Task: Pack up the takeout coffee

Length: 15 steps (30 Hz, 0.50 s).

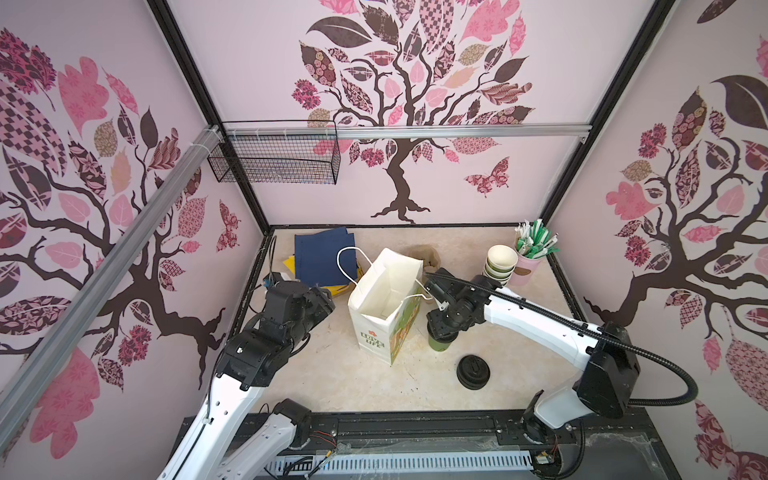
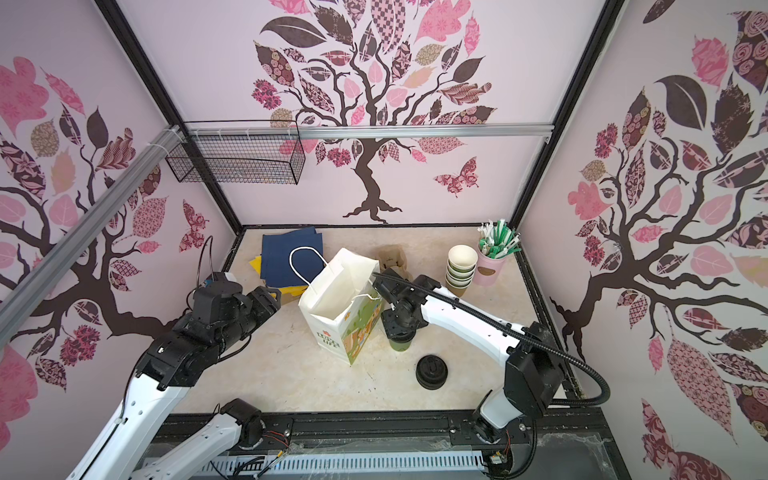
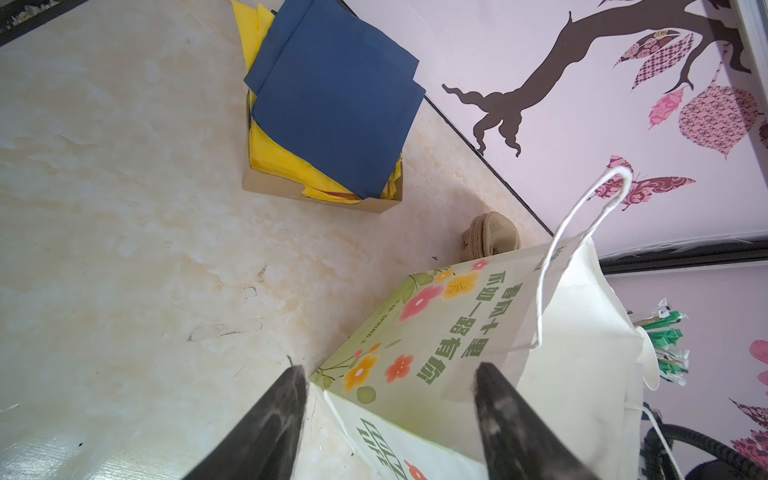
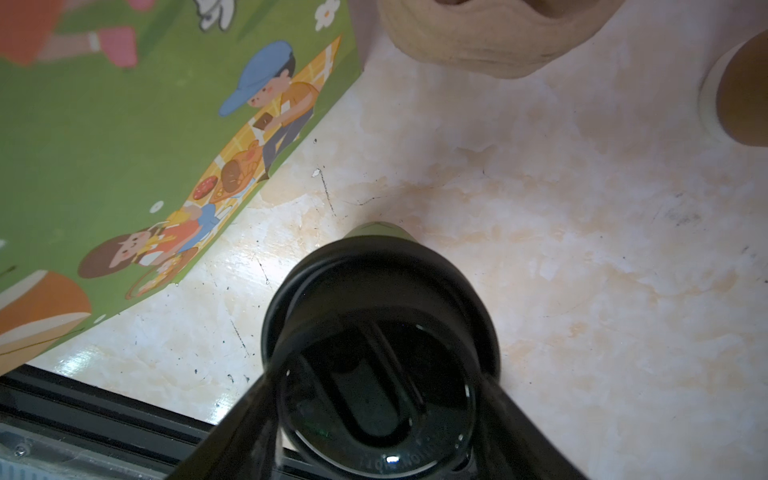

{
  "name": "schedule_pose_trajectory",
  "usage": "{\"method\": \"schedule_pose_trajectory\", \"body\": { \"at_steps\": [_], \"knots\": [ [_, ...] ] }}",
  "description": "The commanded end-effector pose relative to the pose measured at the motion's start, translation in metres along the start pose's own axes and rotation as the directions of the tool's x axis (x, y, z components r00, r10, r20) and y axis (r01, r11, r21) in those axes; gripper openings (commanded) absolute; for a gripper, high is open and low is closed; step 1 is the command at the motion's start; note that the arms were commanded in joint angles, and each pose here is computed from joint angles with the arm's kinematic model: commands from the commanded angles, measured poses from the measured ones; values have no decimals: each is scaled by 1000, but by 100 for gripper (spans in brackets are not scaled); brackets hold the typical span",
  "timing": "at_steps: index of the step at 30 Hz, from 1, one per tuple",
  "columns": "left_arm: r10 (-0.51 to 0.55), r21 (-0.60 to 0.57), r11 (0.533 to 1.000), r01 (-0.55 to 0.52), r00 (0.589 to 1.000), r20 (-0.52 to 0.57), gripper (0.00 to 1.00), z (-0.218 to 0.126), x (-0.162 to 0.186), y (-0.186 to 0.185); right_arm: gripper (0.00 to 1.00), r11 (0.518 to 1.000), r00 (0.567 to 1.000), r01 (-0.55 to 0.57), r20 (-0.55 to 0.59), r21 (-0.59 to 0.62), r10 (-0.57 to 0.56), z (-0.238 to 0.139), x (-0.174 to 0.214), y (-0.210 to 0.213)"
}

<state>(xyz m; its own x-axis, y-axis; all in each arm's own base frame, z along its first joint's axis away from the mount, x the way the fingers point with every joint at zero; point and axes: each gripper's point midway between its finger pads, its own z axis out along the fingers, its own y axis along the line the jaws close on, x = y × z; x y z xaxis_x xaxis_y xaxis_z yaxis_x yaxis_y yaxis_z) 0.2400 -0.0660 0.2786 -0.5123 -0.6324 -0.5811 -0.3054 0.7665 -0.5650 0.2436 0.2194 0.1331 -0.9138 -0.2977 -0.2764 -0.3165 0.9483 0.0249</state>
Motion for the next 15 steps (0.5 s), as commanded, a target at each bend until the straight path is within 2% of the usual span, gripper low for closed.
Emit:
{"method": "schedule_pose_trajectory", "body": {
  "at_steps": [1,7,15],
  "knots": [
    [9,-10,1000,-9,1000,9,68,1,-1,3,72,995,998,30,-50,97,-25,3,8,-16],
    [11,-10,1000,-11,1000,8,68,1,-1,2,74,995,997,36,-69,90,-30,9,12,-15],
    [19,-14,1000,-19,1000,14,68,-1,-4,2,73,1000,996,7,-86,2,-7,16,17,-4]
  ]
}}
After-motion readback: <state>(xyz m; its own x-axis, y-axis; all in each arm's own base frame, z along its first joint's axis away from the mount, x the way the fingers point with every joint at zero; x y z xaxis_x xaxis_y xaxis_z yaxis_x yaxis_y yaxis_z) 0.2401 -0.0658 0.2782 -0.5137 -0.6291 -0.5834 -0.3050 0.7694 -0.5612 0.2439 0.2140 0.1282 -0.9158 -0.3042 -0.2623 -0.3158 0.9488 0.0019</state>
